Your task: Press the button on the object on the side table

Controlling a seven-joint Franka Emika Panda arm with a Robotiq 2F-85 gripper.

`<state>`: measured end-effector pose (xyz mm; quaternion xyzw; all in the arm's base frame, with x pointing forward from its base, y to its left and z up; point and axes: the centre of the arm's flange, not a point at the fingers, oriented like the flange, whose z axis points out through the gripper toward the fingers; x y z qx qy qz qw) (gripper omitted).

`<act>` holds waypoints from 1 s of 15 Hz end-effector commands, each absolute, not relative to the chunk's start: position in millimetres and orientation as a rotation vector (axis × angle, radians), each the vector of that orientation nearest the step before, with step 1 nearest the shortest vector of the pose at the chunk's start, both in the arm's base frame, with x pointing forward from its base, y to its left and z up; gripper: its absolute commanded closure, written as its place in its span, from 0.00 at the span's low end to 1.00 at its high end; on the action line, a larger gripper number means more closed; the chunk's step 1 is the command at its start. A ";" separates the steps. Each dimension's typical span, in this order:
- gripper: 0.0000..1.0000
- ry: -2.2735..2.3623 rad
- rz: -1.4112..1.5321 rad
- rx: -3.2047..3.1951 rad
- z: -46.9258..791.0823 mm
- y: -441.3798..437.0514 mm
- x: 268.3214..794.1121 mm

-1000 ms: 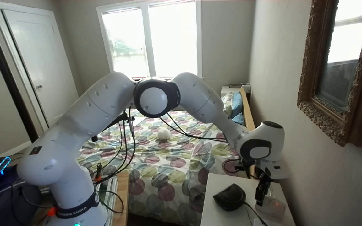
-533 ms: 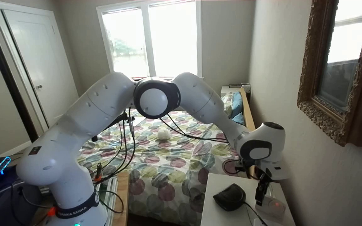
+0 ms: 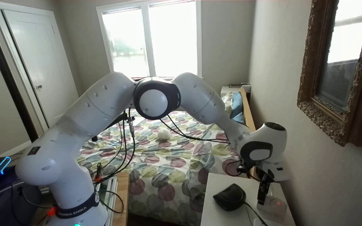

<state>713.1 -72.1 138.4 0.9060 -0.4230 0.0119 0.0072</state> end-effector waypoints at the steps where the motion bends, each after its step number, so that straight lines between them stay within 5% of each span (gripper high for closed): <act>1: 0.32 -1.324 0.049 2.893 141.2 -74.9 715.4; 5: 0.54 -1.306 0.052 2.933 138.7 -78.3 714.6; 9: 0.51 -1.326 0.035 2.962 136.6 -83.7 714.3; 11: 0.19 -1.327 0.039 2.949 141.9 -82.1 713.9; 15: 0.00 -1.363 0.023 2.804 170.7 -71.3 708.3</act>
